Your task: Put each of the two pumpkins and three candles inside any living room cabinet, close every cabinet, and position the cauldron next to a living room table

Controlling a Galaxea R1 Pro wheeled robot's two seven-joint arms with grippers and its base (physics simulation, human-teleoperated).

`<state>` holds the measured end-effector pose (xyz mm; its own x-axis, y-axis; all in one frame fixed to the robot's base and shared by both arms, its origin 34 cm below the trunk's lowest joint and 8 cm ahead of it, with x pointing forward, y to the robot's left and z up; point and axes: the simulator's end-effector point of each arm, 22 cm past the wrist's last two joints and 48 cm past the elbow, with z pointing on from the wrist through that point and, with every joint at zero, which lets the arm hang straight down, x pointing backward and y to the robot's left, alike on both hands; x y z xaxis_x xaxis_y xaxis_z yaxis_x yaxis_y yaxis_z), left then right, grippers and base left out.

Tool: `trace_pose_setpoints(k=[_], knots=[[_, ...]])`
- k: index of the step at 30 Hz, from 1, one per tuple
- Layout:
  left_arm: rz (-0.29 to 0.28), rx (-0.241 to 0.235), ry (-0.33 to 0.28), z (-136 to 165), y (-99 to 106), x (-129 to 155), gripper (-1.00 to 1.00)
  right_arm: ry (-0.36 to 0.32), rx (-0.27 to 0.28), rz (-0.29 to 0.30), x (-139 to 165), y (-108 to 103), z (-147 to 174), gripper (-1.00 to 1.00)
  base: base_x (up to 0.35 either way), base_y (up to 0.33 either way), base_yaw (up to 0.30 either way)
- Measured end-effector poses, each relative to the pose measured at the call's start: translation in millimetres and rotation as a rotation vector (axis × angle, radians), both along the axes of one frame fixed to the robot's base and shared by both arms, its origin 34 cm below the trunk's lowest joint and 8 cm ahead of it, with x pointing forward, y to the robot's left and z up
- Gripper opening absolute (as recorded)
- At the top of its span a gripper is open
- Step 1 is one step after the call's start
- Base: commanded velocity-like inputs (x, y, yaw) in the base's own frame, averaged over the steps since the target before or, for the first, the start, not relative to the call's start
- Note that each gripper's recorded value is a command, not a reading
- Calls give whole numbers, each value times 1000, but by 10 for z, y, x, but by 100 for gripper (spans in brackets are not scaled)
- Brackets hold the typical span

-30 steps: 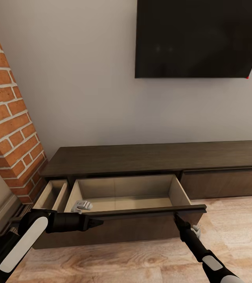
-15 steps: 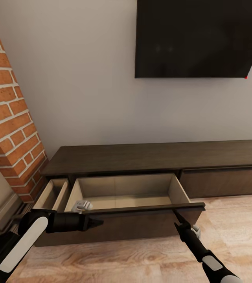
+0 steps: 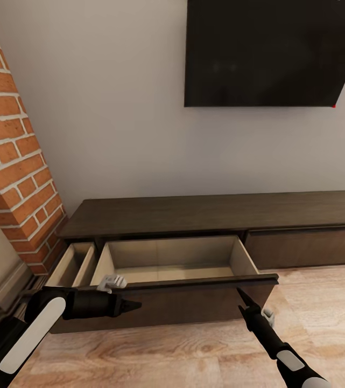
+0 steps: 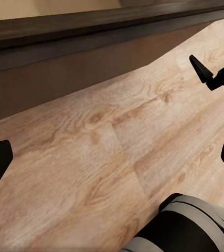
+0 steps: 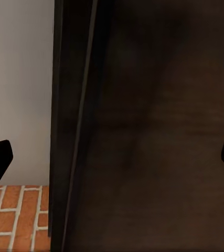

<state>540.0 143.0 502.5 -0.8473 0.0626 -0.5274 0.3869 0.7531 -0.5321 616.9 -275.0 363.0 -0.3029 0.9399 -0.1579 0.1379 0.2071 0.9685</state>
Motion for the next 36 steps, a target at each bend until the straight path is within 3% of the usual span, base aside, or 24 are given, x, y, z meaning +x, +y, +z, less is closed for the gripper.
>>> trace_pose_setpoints(k=[12,26,36], knots=[[1,1,-36,176,1,-1,100,-3,-8,-5,47,19,132,100,-2,0,0],[1,-1,-93,451,-21,-19,100,114,-39,-65,38,-153,74,100,0,0,0],[2,0,-134,646,-20,-40,100,92,-20,-101,78,-238,270,100,0,0,0]])
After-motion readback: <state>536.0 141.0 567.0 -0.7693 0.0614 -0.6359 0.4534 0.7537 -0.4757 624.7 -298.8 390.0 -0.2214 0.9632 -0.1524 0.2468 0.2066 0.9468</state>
